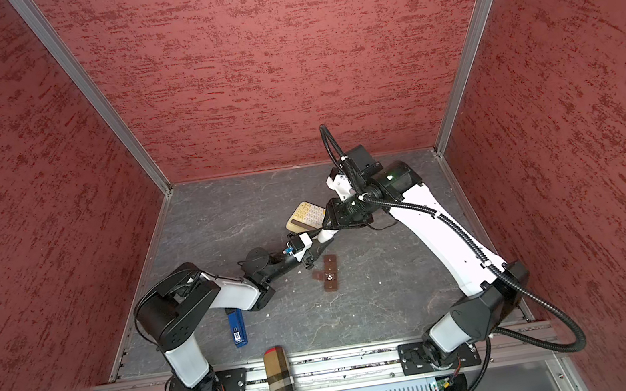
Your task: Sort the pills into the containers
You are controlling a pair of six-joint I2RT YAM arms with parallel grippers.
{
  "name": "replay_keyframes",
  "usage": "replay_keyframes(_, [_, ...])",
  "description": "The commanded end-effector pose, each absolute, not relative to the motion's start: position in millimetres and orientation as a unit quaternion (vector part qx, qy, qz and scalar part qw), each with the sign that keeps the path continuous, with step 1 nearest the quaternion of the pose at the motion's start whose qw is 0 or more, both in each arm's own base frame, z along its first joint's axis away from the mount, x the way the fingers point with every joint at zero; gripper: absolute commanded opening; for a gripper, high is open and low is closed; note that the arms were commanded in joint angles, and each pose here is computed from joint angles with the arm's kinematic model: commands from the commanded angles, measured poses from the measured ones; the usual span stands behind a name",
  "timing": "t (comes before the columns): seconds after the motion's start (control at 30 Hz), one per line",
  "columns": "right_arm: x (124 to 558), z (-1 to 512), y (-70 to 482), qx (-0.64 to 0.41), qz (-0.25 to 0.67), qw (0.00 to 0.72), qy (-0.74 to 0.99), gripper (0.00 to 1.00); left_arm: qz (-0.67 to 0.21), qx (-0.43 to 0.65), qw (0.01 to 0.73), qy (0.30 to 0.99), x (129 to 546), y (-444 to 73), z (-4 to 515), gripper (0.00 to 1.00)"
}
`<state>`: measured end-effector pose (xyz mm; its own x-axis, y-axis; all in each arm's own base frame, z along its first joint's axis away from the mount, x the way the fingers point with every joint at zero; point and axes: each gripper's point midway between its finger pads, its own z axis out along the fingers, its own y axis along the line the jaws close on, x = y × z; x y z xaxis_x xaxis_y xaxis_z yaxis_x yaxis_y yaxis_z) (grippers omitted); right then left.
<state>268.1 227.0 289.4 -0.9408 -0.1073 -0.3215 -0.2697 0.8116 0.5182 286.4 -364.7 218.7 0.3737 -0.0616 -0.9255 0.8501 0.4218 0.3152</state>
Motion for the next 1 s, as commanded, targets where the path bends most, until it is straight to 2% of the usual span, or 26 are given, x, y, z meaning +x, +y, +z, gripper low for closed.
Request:
replay_keyframes(0.0, [255.3,295.1,226.9,-0.113,0.298,0.135,0.938,0.47,-0.322,0.421,0.713,0.459,290.7,-362.6,225.0,0.00])
replay_keyframes(0.2, [269.7,299.3,210.4,-0.101,0.244,0.169,0.950,0.57,-0.325,0.421,0.712,0.457,289.2,-362.7,226.4,0.00])
replay_keyframes(0.43, [295.0,311.8,212.1,-0.105,0.223,0.206,0.947,0.59,-0.328,0.422,0.710,0.459,285.6,-362.3,225.7,0.00])
replay_keyframes(0.63, [304.8,302.7,228.1,-0.117,0.244,0.192,0.943,0.58,-0.330,0.424,0.709,0.458,283.7,-363.8,224.9,0.00])
replay_keyframes(0.97, [290.5,288.8,237.4,-0.128,0.270,0.161,0.941,0.51,-0.331,0.424,0.707,0.459,286.8,-365.4,223.1,0.00])
